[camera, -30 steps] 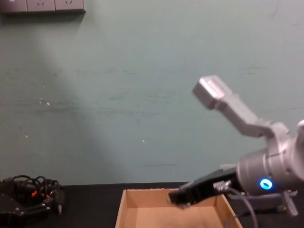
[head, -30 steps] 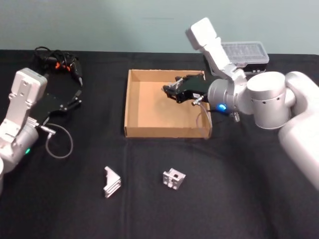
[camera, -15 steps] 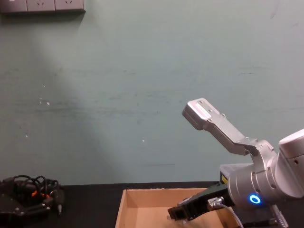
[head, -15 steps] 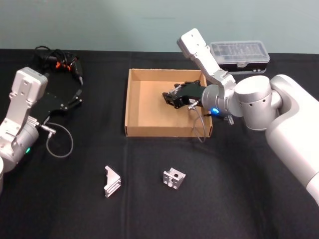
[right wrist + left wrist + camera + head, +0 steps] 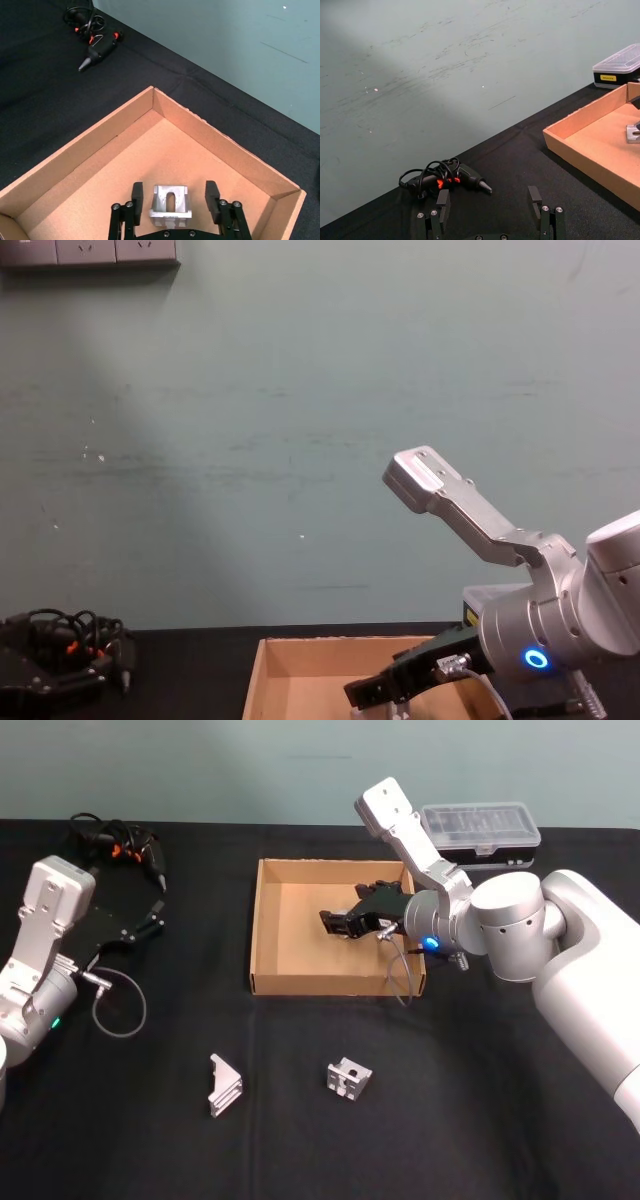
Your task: Use one hand to pick up the angle iron from the table and place it into the box.
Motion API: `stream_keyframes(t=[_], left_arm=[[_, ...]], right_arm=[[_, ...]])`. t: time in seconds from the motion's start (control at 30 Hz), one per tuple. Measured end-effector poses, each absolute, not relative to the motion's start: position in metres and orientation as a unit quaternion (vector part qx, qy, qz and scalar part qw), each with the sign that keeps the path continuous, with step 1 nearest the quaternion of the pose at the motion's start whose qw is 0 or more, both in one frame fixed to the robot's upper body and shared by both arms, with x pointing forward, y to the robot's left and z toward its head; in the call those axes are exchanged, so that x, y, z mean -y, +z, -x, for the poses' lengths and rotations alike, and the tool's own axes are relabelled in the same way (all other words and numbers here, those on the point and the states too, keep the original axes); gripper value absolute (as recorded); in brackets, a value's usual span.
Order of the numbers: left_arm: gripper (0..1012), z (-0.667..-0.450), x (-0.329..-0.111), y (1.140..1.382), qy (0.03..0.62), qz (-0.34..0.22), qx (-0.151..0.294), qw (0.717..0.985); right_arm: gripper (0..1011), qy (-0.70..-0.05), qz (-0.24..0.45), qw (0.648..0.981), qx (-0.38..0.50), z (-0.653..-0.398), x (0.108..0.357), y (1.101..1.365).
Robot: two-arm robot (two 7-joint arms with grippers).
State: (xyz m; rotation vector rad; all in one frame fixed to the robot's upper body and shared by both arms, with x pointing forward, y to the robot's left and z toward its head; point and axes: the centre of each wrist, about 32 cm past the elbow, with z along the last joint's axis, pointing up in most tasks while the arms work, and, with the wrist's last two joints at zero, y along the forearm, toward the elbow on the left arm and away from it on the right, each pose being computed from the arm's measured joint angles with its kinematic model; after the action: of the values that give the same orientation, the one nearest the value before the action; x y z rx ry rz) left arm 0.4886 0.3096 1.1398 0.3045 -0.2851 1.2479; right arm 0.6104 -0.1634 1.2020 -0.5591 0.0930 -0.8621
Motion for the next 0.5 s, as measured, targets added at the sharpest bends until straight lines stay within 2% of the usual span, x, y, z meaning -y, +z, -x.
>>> stream_keyframes(t=[0.23,0.33,0.5], left_arm=[[1011,-0.4886,-0.3097,1.1397,0.580,-0.142,0.132,0.791],[1011,-0.4886,-0.3097,1.1398,0.580,-0.142,0.133,0.791],[1011,-0.4886,-0.3097,1.1398,0.580,-0.141,0.132,0.791]], right_arm=[[960,-0.412,0.267,0.870,-0.044,-0.6104,0.1632,1.2022],[1003,-0.412,0.267,0.870,-0.044,-0.6104,0.1631,1.2023],[1000,-0.414,0.253,0.874,-0.042,-0.6082,0.1678,1.2039]])
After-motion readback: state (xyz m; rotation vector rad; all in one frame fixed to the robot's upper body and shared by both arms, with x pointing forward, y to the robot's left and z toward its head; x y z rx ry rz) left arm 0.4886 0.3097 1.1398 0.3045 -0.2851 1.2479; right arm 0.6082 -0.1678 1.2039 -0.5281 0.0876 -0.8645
